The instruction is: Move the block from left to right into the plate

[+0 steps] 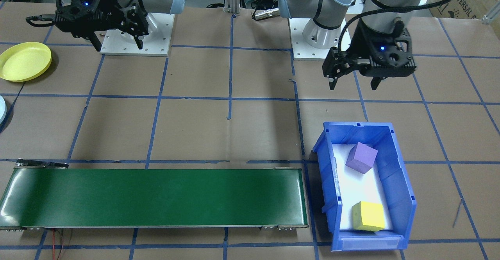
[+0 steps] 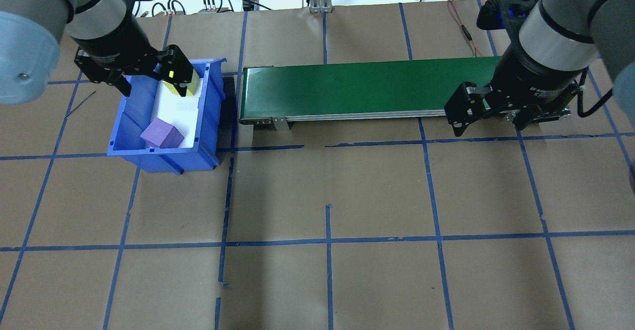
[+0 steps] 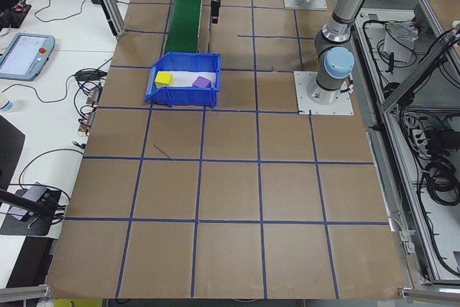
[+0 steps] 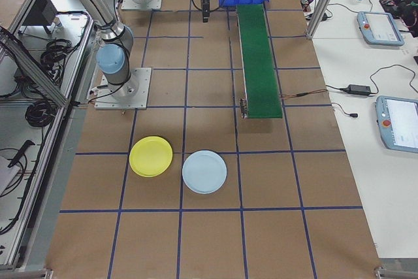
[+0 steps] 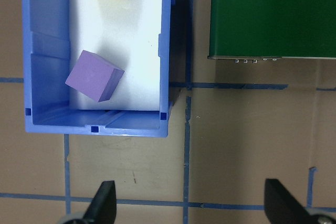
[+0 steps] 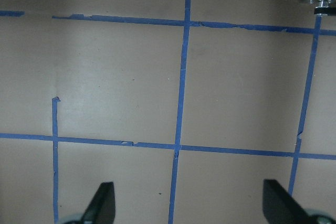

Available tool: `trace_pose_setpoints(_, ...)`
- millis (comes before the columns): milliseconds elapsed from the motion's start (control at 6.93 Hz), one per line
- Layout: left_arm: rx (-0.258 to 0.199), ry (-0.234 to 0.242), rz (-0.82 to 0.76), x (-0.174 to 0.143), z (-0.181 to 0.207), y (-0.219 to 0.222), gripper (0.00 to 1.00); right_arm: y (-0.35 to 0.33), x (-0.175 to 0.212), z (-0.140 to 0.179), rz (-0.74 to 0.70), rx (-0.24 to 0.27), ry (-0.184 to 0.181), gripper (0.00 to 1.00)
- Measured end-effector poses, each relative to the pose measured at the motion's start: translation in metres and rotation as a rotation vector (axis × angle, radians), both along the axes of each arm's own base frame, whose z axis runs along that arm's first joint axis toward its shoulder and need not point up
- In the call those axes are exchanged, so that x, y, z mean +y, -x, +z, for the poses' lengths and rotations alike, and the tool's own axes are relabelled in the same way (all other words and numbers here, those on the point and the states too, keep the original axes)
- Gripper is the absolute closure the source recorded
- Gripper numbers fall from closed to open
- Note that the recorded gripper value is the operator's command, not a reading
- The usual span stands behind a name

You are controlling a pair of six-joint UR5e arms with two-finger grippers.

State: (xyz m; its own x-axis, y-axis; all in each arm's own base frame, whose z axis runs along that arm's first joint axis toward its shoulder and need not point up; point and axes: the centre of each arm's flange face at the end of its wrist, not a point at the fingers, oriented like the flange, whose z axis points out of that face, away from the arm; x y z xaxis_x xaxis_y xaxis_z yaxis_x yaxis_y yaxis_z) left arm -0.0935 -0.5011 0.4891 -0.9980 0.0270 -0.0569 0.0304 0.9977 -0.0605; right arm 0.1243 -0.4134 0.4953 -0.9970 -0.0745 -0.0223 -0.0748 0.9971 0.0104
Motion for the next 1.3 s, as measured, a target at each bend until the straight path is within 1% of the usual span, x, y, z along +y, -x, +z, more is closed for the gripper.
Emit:
trace_pose_setpoints(144, 0.008, 0.002, 0.016, -0.007, -0.002, -0.033, 0.0, 0.0, 0.0, 0.0, 0.0, 0.0, 0.0, 0.0)
trace_pose_setpoints(289, 0.02, 0.006, 0.04, -0.019, -0.011, -0.055, 0.0, 0.0, 0.0, 0.0, 0.0, 0.0, 0.001, 0.0)
trace_pose_setpoints(433, 0.026, 0.014, 0.052, -0.037, -0.028, -0.067, 0.0, 0.0, 0.0, 0.0, 0.001, 0.001, 0.0, 0.0)
trace_pose_setpoints(722, 0.032, 0.028, 0.058, -0.082, -0.078, -0.08, 0.0, 0.0, 0.001, 0.0, 0.001, 0.001, -0.001, 0.0)
trace_pose_setpoints(866, 0.046, 0.046, 0.062, -0.105, -0.105, -0.083, 0.0, 0.0, 0.001, 0.0, 0.002, 0.001, -0.001, 0.0)
trace_pose_setpoints(1011, 0.073, 0.056, 0.068, -0.124, -0.13, -0.084, 0.0, 0.0, 0.001, -0.001, 0.002, 0.001, -0.003, 0.0)
trace_pose_setpoints(1299, 0.101, 0.067, 0.068, -0.147, -0.172, -0.086, 0.0, 0.0, 0.001, -0.003, 0.001, 0.0, -0.006, 0.0)
